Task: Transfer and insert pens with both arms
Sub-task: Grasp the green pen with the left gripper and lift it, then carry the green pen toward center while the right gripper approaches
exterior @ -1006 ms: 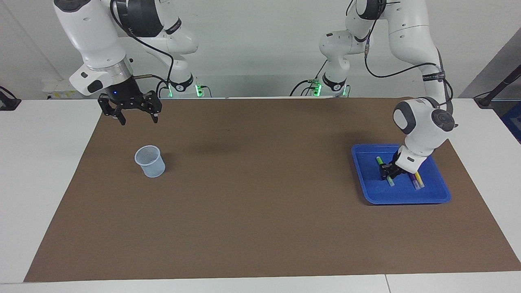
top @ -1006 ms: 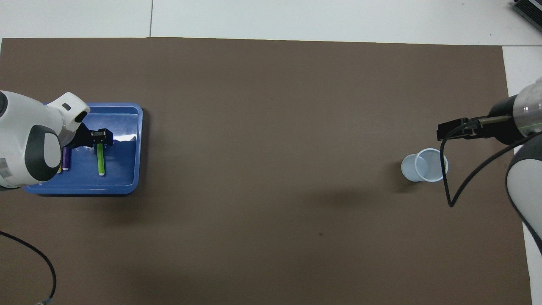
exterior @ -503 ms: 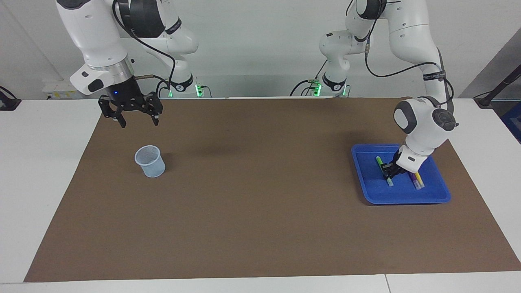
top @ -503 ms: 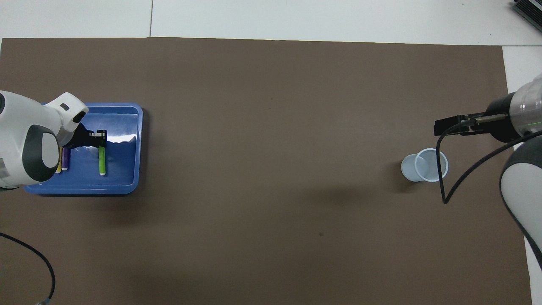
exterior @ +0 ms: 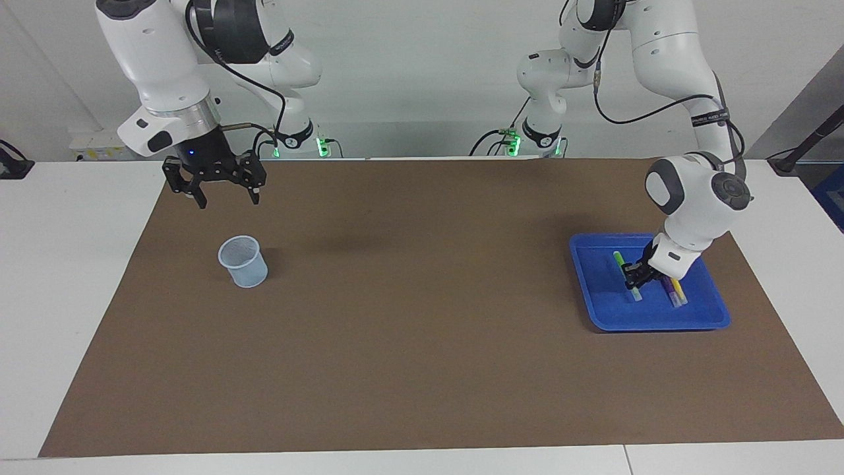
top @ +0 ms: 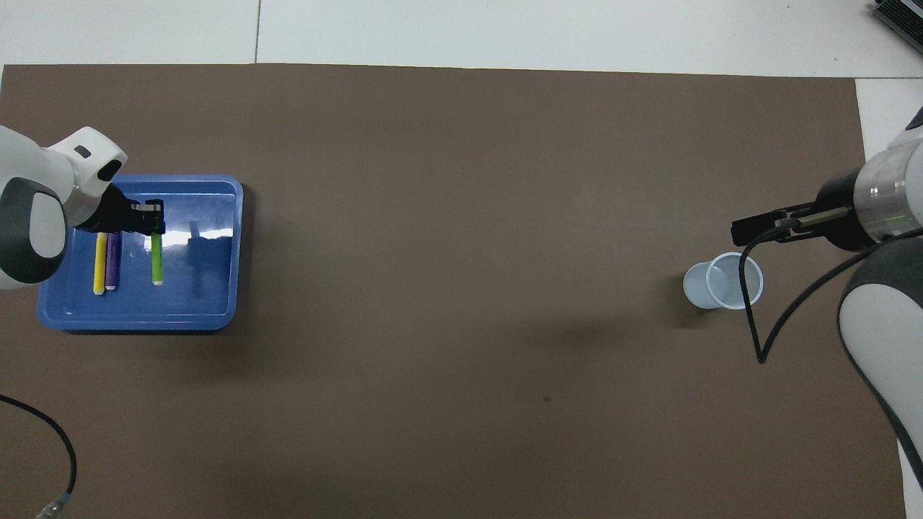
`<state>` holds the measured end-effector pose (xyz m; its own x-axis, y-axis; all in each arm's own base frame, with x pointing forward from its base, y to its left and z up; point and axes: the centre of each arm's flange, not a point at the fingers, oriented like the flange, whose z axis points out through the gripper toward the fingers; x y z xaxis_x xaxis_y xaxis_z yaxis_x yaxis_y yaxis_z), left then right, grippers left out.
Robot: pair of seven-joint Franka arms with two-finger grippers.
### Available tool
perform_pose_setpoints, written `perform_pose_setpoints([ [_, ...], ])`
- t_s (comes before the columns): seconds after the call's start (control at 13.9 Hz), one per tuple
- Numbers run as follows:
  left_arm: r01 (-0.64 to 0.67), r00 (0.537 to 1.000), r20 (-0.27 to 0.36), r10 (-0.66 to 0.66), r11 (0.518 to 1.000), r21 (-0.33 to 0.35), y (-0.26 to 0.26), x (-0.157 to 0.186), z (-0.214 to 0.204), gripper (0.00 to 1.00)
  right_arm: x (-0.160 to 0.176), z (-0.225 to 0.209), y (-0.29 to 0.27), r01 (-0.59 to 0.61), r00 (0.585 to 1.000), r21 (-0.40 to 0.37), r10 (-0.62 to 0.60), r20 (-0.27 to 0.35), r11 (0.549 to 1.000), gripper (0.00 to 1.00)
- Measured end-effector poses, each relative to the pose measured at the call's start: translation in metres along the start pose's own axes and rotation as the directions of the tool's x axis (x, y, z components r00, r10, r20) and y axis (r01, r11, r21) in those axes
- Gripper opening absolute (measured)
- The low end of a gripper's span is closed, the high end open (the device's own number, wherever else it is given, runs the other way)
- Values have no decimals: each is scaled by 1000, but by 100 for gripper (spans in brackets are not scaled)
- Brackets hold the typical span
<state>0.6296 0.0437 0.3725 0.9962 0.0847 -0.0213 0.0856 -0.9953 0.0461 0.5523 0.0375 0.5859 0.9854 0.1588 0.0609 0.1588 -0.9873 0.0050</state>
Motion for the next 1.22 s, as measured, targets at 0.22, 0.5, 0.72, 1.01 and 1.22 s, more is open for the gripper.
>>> perform_pose_setpoints([
  [0.22, 107, 994, -18, -107, 994, -8, 10, 3, -36, 16, -12, 7, 1, 12, 999, 3, -12, 41, 1000, 100],
  [0.5, 299, 953, -39, -302, 952, -64, 28, -4, -72, 16, -26, 12, 3, 4, 994, 9, -5, 108, 1000, 100],
  [0.72, 448, 889, -42, -456, 885, -126, 36, -12, -101, 16, -32, 14, 2, 6, 991, 11, -8, 132, 1000, 100],
  [1.01, 652, 746, -28, -665, 738, -175, 61, -26, -137, 16, -35, 15, -6, 10, 987, 50, -17, 159, 999, 100],
  [1.22, 767, 620, 37, -784, 595, -240, 82, -38, -162, 16, -34, 15, -17, -64, 987, 141, 42, 157, 988, 100],
])
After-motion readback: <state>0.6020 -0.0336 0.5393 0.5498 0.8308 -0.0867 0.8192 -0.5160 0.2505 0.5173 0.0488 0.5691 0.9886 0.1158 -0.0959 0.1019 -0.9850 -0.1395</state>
